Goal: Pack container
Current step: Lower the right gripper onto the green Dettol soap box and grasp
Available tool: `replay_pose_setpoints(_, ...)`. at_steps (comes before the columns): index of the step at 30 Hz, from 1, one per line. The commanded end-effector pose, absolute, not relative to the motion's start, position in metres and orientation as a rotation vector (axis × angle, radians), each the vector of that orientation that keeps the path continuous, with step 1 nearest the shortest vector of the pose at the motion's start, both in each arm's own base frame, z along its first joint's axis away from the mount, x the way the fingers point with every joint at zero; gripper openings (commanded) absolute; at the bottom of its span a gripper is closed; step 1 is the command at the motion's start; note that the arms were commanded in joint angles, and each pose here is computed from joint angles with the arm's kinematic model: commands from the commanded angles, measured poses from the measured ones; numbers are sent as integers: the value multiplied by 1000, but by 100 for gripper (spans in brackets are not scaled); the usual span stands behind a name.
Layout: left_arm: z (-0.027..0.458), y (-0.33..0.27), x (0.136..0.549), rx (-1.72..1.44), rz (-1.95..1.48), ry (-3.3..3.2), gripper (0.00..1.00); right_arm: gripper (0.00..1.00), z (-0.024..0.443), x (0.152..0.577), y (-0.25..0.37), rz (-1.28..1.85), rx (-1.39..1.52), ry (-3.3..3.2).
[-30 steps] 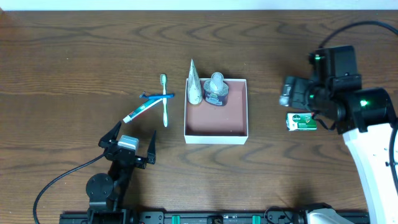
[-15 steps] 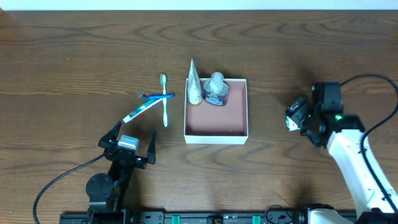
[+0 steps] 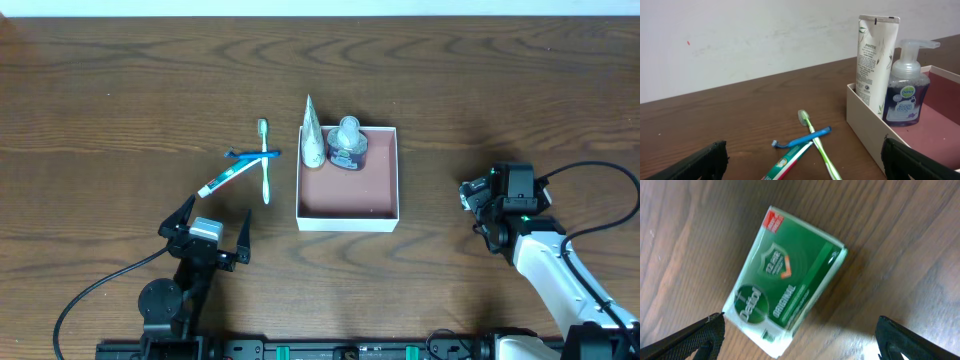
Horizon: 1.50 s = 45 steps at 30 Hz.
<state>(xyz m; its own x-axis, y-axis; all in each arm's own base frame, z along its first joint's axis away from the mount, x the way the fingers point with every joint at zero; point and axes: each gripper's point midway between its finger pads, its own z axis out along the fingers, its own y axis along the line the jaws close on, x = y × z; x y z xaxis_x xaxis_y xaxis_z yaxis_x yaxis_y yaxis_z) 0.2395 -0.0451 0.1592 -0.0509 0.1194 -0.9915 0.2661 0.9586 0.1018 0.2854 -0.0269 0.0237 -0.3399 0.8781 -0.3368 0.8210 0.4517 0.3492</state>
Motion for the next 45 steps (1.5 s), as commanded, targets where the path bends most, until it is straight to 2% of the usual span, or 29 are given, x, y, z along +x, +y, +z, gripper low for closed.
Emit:
replay_pose_setpoints(1, 144, -45, 239, 297, -129, 1672, 98, 96, 24, 286, -45, 63, 1430, 2159)
replay_pose_setpoints(8, 144, -45, 239, 297, -129, 1672, 98, 98, 26, 312, -50, 20, 1225, 2171)
replay_pose_setpoints(19, 144, -45, 239, 297, -129, 1672, 98, 97, -2, 329, -47, 43, 1204, 2190)
replay_pose_setpoints(25, 144, -45, 239, 297, -129, 1672, 98, 89, 12, 352, -37, 78, 931, 2231)
replay_pose_setpoints(27, 144, -45, 239, 297, -129, 1672, 98, 91, 10, 353, -26, 107, 817, 2296)
replay_pose_setpoints(34, 144, -45, 239, 297, -129, 1672, 98, 86, -16, 307, 7, 239, 793, 2624)
replay_pose_setpoints(39, 144, -45, 239, 297, -129, 1672, 98, 90, -21, 271, 8, 171, 774, 2821)
replay_pose_setpoints(45, 144, -45, 239, 297, -129, 1672, 98, 97, -10, 255, 9, 137, 722, 2957)
